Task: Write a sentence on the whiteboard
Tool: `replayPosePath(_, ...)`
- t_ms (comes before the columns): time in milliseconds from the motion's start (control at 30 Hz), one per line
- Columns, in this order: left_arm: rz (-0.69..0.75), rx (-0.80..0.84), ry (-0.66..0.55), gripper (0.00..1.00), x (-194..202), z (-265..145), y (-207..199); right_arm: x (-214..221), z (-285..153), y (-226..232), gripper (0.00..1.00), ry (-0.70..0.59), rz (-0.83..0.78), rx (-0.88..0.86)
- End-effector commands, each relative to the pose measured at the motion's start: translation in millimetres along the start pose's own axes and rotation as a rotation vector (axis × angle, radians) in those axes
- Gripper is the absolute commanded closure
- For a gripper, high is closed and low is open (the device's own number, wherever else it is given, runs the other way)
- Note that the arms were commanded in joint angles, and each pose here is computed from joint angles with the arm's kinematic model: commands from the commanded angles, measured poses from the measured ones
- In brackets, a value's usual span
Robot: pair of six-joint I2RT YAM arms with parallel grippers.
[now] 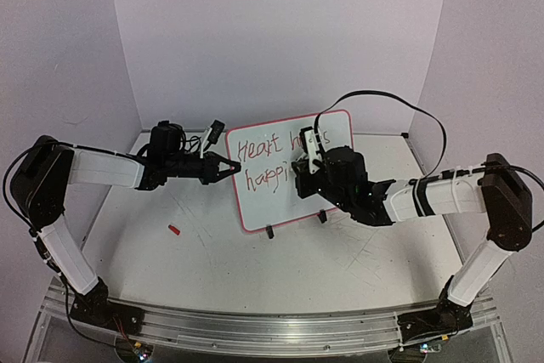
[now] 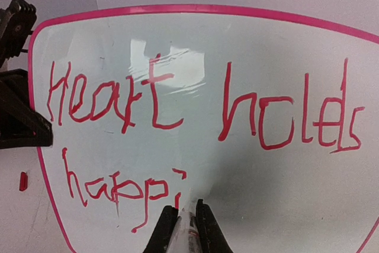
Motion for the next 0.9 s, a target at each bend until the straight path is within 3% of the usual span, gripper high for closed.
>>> replayPosePath(0, 0.109, -0.161, -0.039, 1.0, -12, -3, 27, -32, -3, -14, 1.0, -0.079, 0.024, 0.03)
replayPosePath(867, 0.114, -0.159, -0.037, 1.0, -13, -2, 28, -14, 9, -11, 1.0, -0.021, 0.021, 0.035)
Point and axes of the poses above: each gripper's point midway between its finger pads, its own z axis out along the fingers, its own y axis along the line the jaws close on, x = y × z, the point moved 2 cm from there along -z, back along the fingers, and after that the axes turned 15 degrees about -z, right-handed, at the moved point
